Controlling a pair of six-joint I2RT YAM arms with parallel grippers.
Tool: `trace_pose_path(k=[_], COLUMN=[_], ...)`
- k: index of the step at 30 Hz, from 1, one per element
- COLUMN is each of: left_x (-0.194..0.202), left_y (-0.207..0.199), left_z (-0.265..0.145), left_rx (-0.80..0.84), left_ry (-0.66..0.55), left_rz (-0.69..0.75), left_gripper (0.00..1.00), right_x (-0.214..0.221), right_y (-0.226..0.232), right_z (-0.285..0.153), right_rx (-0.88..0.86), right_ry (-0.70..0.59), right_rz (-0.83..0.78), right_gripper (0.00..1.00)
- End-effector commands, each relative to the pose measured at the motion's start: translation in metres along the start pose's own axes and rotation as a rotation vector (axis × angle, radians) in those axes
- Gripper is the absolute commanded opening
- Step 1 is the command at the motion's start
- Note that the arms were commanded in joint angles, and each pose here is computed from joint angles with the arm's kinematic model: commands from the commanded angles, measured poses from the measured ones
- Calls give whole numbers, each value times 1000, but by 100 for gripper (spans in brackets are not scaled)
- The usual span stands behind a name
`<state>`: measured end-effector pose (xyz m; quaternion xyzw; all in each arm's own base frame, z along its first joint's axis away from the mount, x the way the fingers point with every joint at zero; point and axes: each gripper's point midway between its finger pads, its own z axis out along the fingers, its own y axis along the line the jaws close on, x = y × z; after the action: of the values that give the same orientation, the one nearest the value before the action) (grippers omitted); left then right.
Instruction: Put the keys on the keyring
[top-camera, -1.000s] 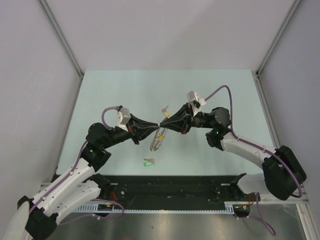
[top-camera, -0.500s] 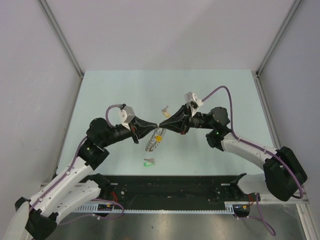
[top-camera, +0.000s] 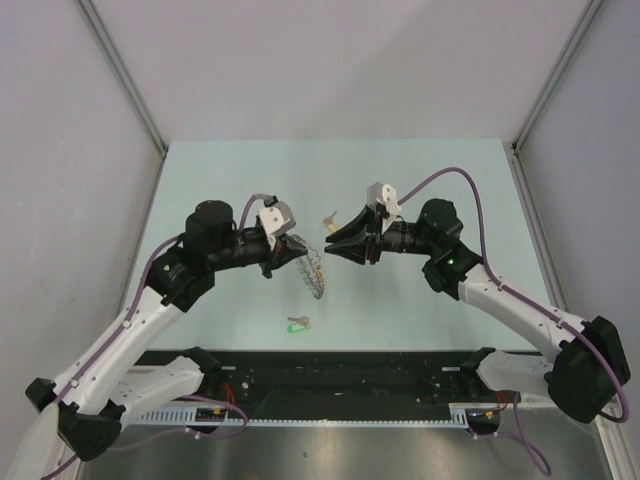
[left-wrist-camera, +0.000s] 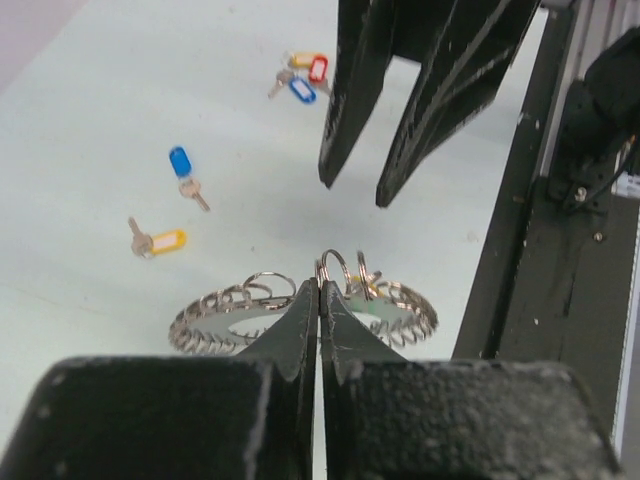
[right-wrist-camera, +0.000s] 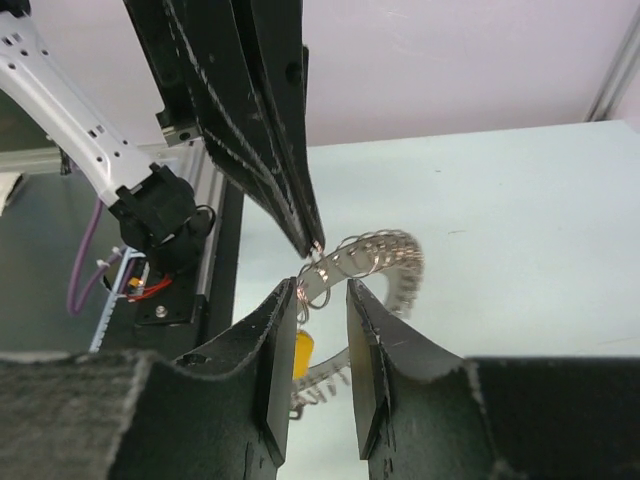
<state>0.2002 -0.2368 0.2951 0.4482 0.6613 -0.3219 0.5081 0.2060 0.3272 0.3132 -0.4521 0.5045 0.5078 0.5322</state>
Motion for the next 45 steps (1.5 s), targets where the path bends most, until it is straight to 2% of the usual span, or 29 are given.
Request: trace_pose_path(k=[1, 16, 28, 33, 36, 39, 40, 41, 45], left_x=[-7, -10, -13, -14, -14, -13, -12, -12, -10], left_y=[-11, -17, -19, -19, -19, -16, -16, -13, -7], left_z=[-8, -4, -2, -1, -1, -1, -2, -3, -7], left_rx=[70, 114, 126, 121, 119, 100, 94, 75, 14], left_ry=[24, -4, -30, -46, -47, -48, -56, -58, -101], left_rz=[59, 52, 47, 44, 45, 46, 48, 50, 64], left_gripper=[0, 0, 0, 0, 0, 1, 4, 12, 27], right_x=[-11, 7, 16, 18, 17, 14, 13, 10, 5], right_y=[-2, 12, 15, 18, 18, 18, 18, 18, 15], right_z=[7, 29, 37, 38, 38, 36, 36, 35, 31], right_rx=[-28, -155, -176, -193, -188, -182, -181, -177, -163], right_ry=[20, 89, 103, 108, 109, 106, 103, 97, 90], right_rz=[-85, -89, -71, -65, -67, -71, -72, -75, -75], right_gripper=[31, 24, 19, 14, 0, 0, 0, 0, 0])
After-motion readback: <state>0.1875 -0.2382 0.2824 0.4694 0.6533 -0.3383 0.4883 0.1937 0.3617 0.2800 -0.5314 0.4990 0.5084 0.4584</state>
